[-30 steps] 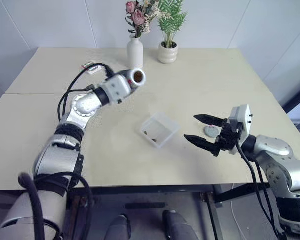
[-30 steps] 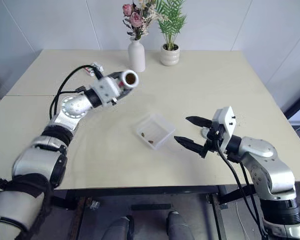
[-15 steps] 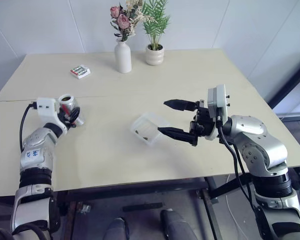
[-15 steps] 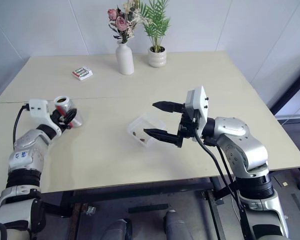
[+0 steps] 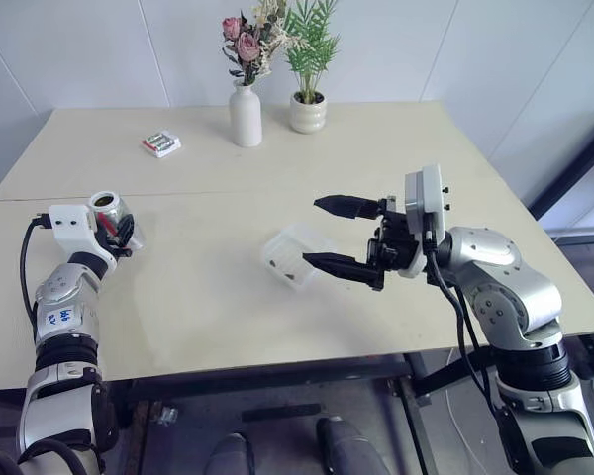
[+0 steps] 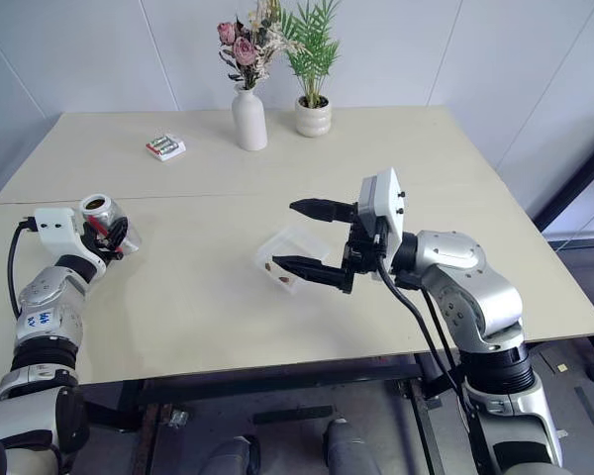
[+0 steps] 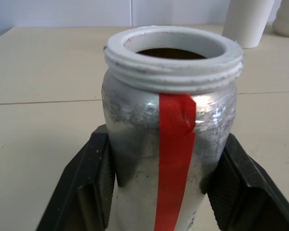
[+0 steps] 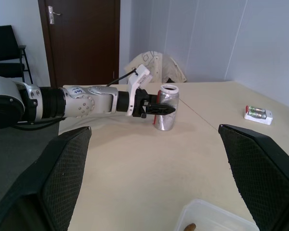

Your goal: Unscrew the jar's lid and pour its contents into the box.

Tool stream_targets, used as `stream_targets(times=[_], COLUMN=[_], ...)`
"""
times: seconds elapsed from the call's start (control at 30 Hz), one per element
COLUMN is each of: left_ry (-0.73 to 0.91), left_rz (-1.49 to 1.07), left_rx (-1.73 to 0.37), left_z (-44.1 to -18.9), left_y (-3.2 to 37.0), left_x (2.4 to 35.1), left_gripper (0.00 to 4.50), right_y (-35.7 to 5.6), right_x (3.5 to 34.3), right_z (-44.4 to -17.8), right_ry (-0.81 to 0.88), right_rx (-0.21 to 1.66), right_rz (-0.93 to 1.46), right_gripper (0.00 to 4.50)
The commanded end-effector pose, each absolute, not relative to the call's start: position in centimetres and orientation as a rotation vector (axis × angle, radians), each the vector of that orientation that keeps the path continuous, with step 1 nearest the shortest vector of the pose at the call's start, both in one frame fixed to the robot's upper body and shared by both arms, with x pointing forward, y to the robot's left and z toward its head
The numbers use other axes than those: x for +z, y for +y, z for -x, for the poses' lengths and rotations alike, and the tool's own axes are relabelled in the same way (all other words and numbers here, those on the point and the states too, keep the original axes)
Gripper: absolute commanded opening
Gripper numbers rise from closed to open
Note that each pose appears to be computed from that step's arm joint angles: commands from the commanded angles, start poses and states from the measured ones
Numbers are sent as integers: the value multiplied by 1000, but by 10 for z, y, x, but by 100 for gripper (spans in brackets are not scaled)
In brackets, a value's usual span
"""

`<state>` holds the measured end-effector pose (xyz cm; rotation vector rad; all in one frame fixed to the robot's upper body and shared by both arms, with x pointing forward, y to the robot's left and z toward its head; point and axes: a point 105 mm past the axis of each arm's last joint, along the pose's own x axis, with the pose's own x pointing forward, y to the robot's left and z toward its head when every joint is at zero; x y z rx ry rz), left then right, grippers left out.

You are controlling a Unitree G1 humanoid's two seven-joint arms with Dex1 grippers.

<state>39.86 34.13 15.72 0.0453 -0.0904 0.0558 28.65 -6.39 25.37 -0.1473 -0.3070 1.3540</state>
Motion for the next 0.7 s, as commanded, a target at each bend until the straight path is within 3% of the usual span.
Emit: stream_targets(times=[0.03,0.13,0.37,0.7], left_ry=[-123,-151,-201,-126], left_rz=[-53,-65,-102,-265], left_rx=[59,48,67,37], left_z=[-398,-396,-379,-293], left_y=[344,343,348,358], left_x=[169,178,193,194], left_gripper=[357,447,447,447], right_y=[-67,-67,-67,-77], right_x=[265,264,261,257], right_z=[-279,-279,-279,-282], right_ry=[-356,-351,-345,-332], right_rx=[1349,1350,1356,1345], right_rz=[158,154,146,158], right_gripper=[450,450,450,450])
